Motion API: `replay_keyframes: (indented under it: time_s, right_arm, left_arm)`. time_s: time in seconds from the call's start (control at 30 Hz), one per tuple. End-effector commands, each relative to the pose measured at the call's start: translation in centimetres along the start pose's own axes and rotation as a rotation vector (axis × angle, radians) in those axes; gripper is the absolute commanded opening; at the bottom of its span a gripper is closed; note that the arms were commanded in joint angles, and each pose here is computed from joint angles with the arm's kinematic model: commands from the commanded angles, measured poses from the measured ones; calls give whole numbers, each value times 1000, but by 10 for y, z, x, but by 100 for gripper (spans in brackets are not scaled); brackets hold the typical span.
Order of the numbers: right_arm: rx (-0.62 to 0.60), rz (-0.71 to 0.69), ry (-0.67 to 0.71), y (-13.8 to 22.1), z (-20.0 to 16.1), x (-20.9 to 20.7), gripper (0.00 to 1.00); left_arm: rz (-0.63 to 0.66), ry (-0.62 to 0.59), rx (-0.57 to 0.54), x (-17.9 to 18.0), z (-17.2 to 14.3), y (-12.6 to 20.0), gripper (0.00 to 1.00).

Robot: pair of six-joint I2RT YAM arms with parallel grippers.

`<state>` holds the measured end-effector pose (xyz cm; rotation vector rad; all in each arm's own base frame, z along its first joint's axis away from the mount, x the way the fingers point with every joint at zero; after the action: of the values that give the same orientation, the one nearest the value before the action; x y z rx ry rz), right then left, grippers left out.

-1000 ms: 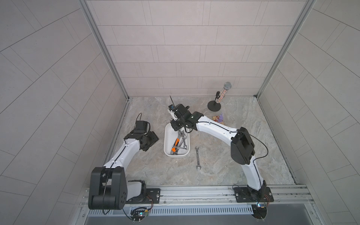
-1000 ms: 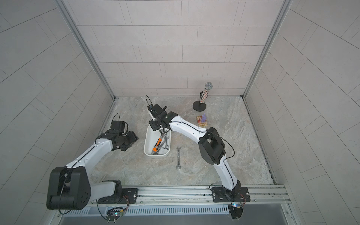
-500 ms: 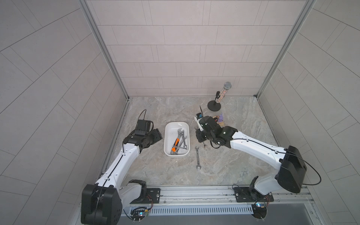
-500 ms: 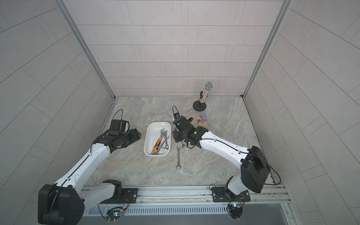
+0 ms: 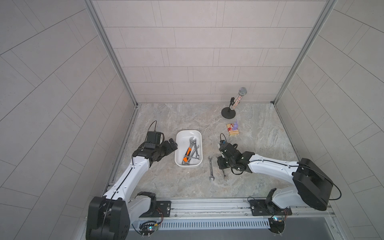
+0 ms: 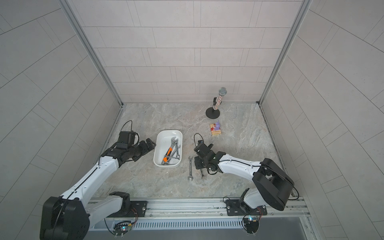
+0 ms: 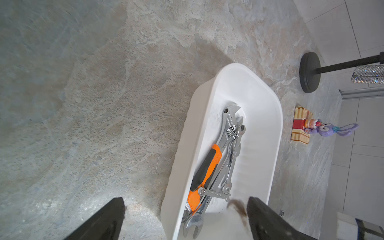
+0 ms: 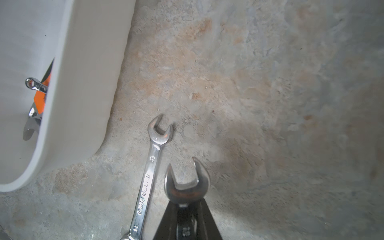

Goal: Take out the wrench from the storage box
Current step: Place the wrench at the center of the board.

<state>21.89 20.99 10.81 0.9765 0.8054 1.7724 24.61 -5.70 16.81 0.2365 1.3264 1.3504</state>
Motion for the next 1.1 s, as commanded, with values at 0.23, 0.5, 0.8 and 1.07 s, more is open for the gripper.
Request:
replay_keyframes:
  time_s: [0.23,0.5,0.8,1.07]
  right_arm:
    - [-42,-45,-117,-12,1,-12,0]
    - [-15,-28,-131,-23,2,-8,0]
    - [8,-9,-131,-30,2,-4,8]
    - [31,10,-139,-35,1,-4,12]
  left_arm:
    - [29,-7,-36,2,2,6,100]
    - [16,1,-25,2,1,3,100]
    - [-12,7,-15,0,-1,2,97]
    - [-20,19,-8,3,-5,-1,94]
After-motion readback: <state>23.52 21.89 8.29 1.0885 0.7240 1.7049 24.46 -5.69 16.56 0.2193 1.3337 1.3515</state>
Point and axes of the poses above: each gripper's point midway between its finger pads, its own y axis back along the fingers, its own x axis along the line the jaws close on, z = x × y, the point moved 7 cm from there along y, back along the fingers, and after that the axes turned 2 degrees about y, right-handed, at the moved point
